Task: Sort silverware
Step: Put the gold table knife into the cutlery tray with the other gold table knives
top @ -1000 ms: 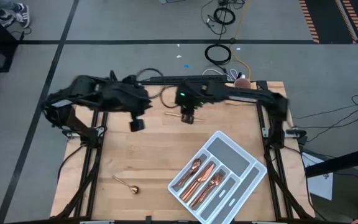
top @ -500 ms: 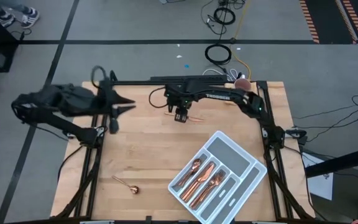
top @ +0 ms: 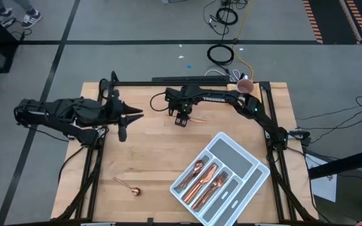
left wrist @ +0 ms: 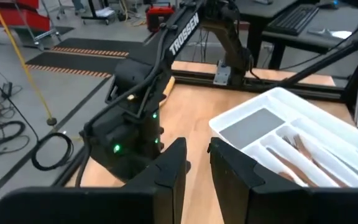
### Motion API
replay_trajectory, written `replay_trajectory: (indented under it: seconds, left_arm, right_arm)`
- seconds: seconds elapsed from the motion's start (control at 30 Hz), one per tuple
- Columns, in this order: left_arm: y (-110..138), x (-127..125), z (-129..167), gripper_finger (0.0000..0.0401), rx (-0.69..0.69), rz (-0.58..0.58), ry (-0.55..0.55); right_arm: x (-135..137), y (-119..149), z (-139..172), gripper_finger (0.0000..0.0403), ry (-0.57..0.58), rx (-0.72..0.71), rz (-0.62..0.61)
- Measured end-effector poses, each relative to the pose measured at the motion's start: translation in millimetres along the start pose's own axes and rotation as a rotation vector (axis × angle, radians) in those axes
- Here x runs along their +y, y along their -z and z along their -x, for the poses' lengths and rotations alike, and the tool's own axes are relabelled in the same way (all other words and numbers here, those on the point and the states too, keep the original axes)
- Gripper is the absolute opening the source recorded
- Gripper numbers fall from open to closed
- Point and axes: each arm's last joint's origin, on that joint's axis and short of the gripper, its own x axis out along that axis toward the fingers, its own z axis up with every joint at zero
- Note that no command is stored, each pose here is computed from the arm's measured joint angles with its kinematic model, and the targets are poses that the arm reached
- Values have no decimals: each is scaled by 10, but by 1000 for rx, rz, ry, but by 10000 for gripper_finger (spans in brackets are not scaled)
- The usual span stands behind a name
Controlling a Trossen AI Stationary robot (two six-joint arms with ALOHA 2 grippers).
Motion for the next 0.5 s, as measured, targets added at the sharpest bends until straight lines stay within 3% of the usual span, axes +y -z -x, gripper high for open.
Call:
replay_trajectory:
  seconds: [0.13,0.33,0.4,0.5]
  left_arm:
    - [-1,-1,-7,80,-1,-25,-1]
    - [5,-2,-10,80,6,-32,-2]
    - [6,-2,-10,80,6,-34,-2]
    - [7,-2,-10,80,7,-40,-2]
  right_arm:
    - [-8,19,-181,144,-14,39,-24]
    - [23,7,-266,141,69,37,-53]
    - [14,8,-266,124,66,38,-52]
    - [17,7,-268,64,80,37,-54]
